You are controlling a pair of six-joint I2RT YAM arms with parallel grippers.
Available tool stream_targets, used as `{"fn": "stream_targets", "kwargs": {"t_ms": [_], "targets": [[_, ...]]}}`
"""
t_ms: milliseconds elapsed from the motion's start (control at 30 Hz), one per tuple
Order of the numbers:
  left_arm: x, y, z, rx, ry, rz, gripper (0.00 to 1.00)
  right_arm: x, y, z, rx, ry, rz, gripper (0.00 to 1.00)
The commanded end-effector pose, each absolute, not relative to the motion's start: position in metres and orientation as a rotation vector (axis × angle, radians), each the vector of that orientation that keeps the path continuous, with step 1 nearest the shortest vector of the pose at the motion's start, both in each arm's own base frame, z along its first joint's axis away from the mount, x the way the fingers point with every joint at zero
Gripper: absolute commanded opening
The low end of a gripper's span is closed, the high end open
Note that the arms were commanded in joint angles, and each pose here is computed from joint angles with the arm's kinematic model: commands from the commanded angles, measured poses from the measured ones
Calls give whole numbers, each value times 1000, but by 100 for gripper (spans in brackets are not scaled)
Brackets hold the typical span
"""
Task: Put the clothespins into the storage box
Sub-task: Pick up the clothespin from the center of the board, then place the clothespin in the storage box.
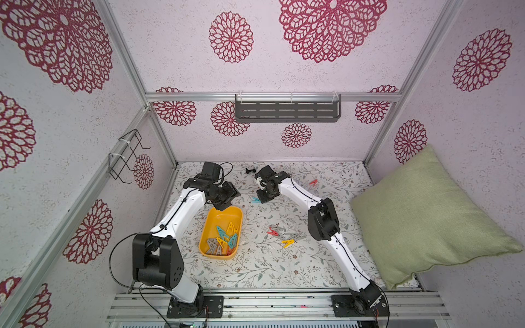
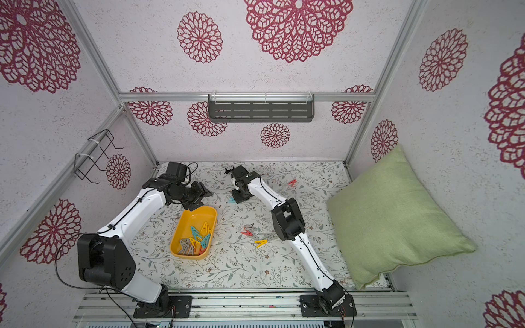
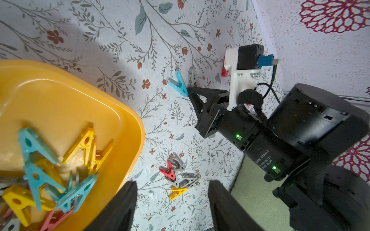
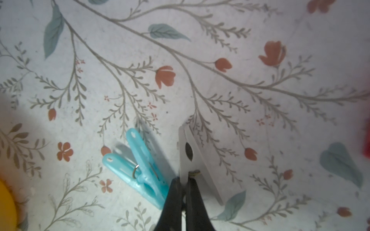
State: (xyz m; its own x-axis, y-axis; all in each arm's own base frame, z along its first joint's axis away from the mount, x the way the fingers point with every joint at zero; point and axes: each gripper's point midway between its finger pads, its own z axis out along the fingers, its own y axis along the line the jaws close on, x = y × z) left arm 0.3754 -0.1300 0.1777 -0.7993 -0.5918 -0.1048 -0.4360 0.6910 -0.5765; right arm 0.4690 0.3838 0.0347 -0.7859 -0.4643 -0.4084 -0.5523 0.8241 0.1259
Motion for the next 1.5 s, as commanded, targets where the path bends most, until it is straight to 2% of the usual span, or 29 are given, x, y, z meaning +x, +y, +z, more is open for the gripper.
{"fn": "stream_targets", "kwargs": {"t_ms": [0, 167, 333, 667, 733, 800, 900, 1033, 1167, 1467], "targets": [[368, -121, 190, -805, 2587, -769, 64, 467, 394, 94, -740, 2557, 392, 5], [361, -104, 199, -837, 2538, -756, 64, 446, 413, 139, -780, 2483, 432, 4], [346, -78, 204, -889, 2491, -726, 64, 400, 449, 163, -883, 2448, 525, 3], [292, -25, 198, -1052, 2430, -646, 65, 288, 523, 162, -1142, 2429, 726, 4], [281, -19, 193, -1081, 2424, -642, 65, 274, 531, 155, -1175, 2437, 729, 6], [272, -18, 190, -1098, 2417, -648, 66, 265, 535, 152, -1184, 2447, 731, 14], [262, -21, 186, -1113, 2410, -665, 66, 263, 536, 153, -1164, 2455, 731, 33], [257, -25, 185, -1123, 2403, -702, 67, 271, 533, 173, -1128, 2412, 727, 48], [263, -32, 185, -1111, 2399, -744, 67, 289, 521, 190, -1065, 2392, 697, 52], [300, -59, 192, -1012, 2412, -818, 67, 358, 467, 203, -847, 2420, 539, 54]]}}
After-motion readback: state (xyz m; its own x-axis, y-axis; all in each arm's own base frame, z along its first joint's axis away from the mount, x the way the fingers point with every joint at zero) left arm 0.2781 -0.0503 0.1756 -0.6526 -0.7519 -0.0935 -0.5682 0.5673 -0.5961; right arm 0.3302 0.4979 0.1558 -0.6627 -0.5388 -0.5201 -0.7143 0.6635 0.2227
